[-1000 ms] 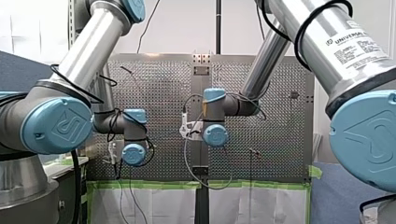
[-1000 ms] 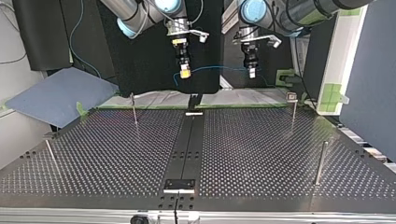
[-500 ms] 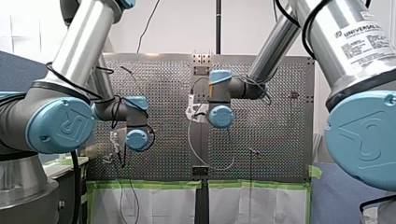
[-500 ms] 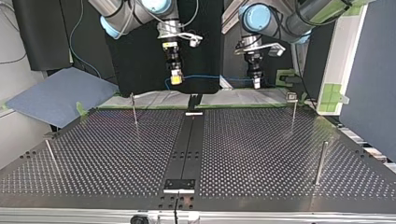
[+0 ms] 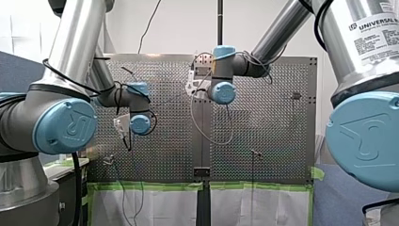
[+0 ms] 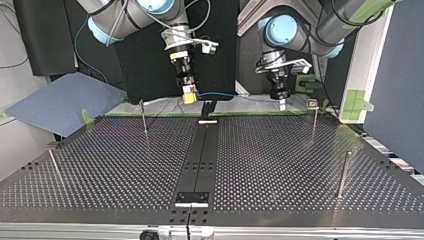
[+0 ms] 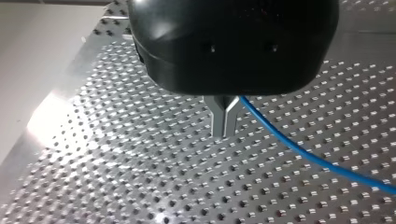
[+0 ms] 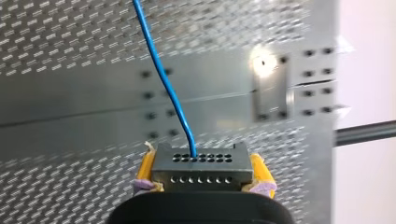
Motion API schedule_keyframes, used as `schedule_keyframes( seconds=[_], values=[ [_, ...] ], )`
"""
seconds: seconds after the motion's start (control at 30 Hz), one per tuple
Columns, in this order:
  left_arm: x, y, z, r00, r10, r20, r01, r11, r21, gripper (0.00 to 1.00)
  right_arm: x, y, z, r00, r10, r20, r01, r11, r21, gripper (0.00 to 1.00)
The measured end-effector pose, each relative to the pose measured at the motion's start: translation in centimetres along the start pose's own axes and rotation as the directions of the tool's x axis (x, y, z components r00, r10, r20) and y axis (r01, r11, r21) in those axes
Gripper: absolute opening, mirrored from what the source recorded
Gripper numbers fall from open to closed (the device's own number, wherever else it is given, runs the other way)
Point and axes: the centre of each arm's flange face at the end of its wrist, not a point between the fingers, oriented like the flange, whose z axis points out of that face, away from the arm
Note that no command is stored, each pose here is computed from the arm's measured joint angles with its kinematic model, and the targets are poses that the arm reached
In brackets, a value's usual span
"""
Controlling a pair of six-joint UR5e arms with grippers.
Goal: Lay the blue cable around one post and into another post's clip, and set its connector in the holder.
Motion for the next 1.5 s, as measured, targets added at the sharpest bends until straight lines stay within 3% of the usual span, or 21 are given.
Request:
schedule_keyframes(
  seconds=[0.23,0.57,0.73,0.97,1.2,1.33,1.5],
  values=[
    [-2.4,0.1,0.4,0.9991,-0.041,0.010,0.041,0.9990,-0.015,0.00,5.2,-0.4,0.8,0.9990,0.010,-0.043,-0.010,0.9999,0.014,0.00],
    [-5.7,0.0,0.6,0.9933,-0.114,0.021,0.114,0.9932,-0.023,0.00,7.6,-0.7,1.2,0.9997,-0.002,-0.026,0.002,0.9998,0.022,0.00],
    [-8.4,-0.3,2.2,0.9849,-0.164,0.056,0.165,0.9862,-0.015,0.00,8.3,-1.1,1.5,0.9997,-0.014,-0.021,0.015,0.9994,0.030,0.00],
    [-11.8,-0.5,3.6,0.9690,-0.227,0.099,0.229,0.9733,-0.015,0.00,9.9,-1.9,2.3,0.9982,-0.050,-0.032,0.052,0.9976,0.046,0.00],
    [-15.5,0.4,4.9,0.9511,-0.276,0.138,0.281,0.9596,-0.014,0.00,10.6,-2.5,2.8,0.9977,-0.049,-0.046,0.052,0.9964,0.067,0.00],
    [-17.2,1.2,5.2,0.9478,-0.285,0.144,0.289,0.9573,-0.009,0.00,10.8,-2.7,3.2,0.9976,-0.046,-0.051,0.050,0.9963,0.070,0.00],
    [-19.0,2.1,5.3,0.9511,-0.272,0.146,0.276,0.9611,-0.007,0.00,10.9,-3.0,3.4,0.9978,-0.046,-0.048,0.049,0.9961,0.073,0.00]
  ],
)
